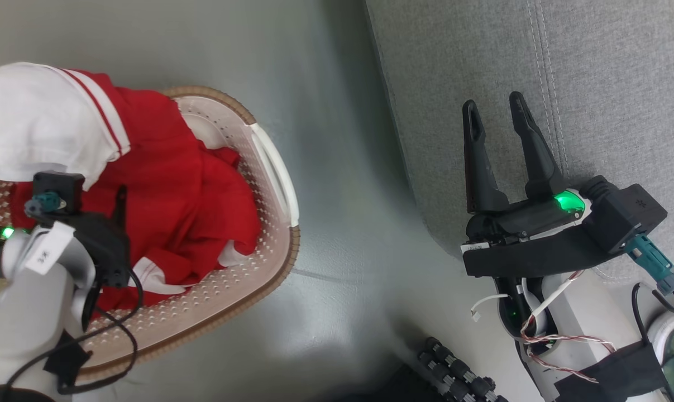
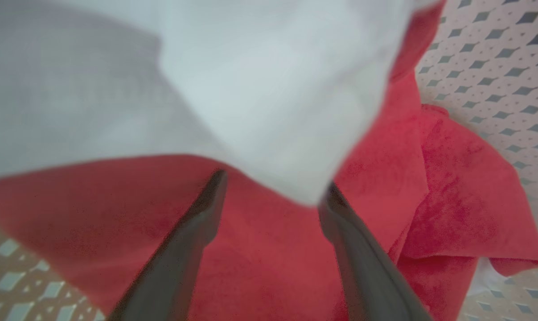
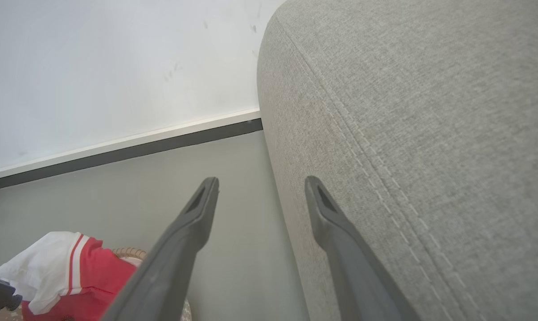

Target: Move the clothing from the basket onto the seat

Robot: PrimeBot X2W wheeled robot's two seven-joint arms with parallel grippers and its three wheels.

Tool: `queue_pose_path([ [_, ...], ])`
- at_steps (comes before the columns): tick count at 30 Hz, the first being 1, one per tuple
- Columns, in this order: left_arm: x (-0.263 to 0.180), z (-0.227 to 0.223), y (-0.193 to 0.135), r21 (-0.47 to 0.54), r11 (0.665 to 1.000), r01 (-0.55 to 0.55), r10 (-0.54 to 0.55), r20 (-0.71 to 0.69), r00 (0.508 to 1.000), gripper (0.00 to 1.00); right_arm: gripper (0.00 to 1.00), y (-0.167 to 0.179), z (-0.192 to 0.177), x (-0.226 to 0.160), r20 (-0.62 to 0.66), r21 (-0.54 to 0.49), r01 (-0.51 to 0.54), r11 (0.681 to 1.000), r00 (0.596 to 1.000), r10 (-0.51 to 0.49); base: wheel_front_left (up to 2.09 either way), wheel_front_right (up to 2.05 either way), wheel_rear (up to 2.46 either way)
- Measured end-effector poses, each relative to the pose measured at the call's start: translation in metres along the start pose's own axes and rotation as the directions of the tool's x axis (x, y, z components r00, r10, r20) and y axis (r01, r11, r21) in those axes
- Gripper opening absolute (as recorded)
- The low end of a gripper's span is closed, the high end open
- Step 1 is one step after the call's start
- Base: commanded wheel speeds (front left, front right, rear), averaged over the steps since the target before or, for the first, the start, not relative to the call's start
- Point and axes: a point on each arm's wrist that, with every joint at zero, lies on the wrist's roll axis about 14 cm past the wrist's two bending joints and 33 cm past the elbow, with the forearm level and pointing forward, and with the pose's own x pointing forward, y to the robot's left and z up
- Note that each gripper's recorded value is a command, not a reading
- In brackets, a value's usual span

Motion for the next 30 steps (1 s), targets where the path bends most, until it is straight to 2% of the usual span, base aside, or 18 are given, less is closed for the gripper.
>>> queue_pose_path([
  [8,0.011,-0.033,0.005,0.07,0.997,0.014,-0.004,-0.147,0.989,1.0,1.0,-0.004,-0.006,0.001,-0.012,-0.013,0.007,1.0,1.0,-0.007,0.0,0.0,0.0],
  [19,0.005,-0.085,-0.015,0.083,0.992,0.099,-0.061,-0.372,0.926,1.0,1.0,-0.007,-0.011,0.001,-0.023,-0.012,0.017,1.0,1.0,-0.017,0.0,0.0,0.0],
  [20,0.004,-0.087,-0.015,0.083,0.991,0.101,-0.062,-0.381,0.923,0.76,1.0,-0.008,-0.012,0.001,-0.025,-0.012,0.018,1.0,1.0,-0.018,0.0,0.0,0.0],
  [21,0.004,-0.088,-0.016,0.085,0.991,0.102,-0.062,-0.385,0.921,0.18,1.0,-0.008,-0.012,0.001,-0.027,-0.015,0.016,1.0,1.0,-0.017,0.0,0.0,0.0],
  [22,0.004,-0.089,-0.016,0.086,0.991,0.103,-0.062,-0.391,0.919,0.0,1.0,-0.007,-0.013,0.001,-0.028,-0.018,0.014,1.0,0.999,-0.015,0.0,0.0,0.0],
  [30,0.005,-0.085,-0.016,0.082,0.991,0.106,-0.067,-0.382,0.922,0.0,1.0,-0.009,-0.015,0.001,-0.033,-0.018,0.018,1.0,0.999,-0.019,0.0,0.0,0.0],
])
